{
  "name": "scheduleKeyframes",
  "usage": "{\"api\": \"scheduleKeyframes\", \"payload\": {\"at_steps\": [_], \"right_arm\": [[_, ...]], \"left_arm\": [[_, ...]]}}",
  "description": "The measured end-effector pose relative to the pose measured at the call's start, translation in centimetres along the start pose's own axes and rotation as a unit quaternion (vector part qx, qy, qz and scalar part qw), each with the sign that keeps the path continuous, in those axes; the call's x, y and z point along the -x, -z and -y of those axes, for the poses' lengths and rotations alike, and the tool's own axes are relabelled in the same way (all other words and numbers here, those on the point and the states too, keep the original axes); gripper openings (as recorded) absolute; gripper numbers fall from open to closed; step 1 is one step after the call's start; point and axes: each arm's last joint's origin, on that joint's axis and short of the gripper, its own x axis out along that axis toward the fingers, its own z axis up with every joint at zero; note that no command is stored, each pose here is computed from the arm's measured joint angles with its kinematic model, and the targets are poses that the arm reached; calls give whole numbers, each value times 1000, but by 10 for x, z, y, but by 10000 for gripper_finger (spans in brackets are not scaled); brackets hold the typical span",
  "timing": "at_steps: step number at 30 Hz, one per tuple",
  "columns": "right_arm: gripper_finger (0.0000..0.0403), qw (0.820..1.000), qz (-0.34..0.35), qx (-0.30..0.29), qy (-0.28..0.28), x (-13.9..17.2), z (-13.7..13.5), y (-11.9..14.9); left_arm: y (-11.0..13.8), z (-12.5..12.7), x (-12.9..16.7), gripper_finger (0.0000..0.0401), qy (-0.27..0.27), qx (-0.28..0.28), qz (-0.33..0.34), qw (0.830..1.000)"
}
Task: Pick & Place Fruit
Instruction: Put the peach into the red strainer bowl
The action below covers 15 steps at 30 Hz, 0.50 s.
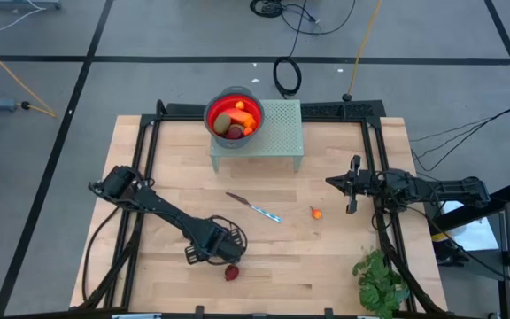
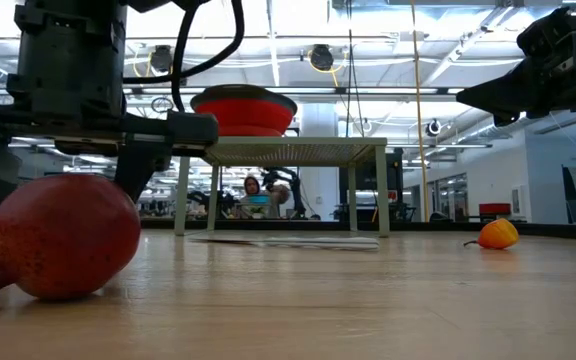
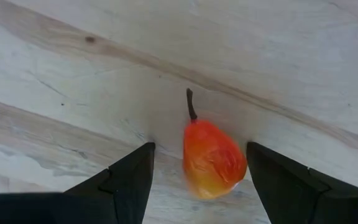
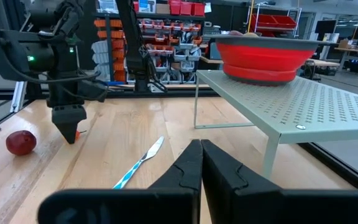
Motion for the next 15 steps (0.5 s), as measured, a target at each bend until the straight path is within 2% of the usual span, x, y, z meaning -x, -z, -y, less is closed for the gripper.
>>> {"api": "scheduleKeyframes", "payload": {"at_steps": [10, 15], "right_arm": [[0, 1000, 0, 0, 0, 0, 0, 0], [0, 1000, 0, 0, 0, 0, 0, 0]], "left_arm": [[0, 0, -3, 257, -5, 2, 1, 1000], [0, 0, -3, 218, -8, 2, 2, 1000]]}}
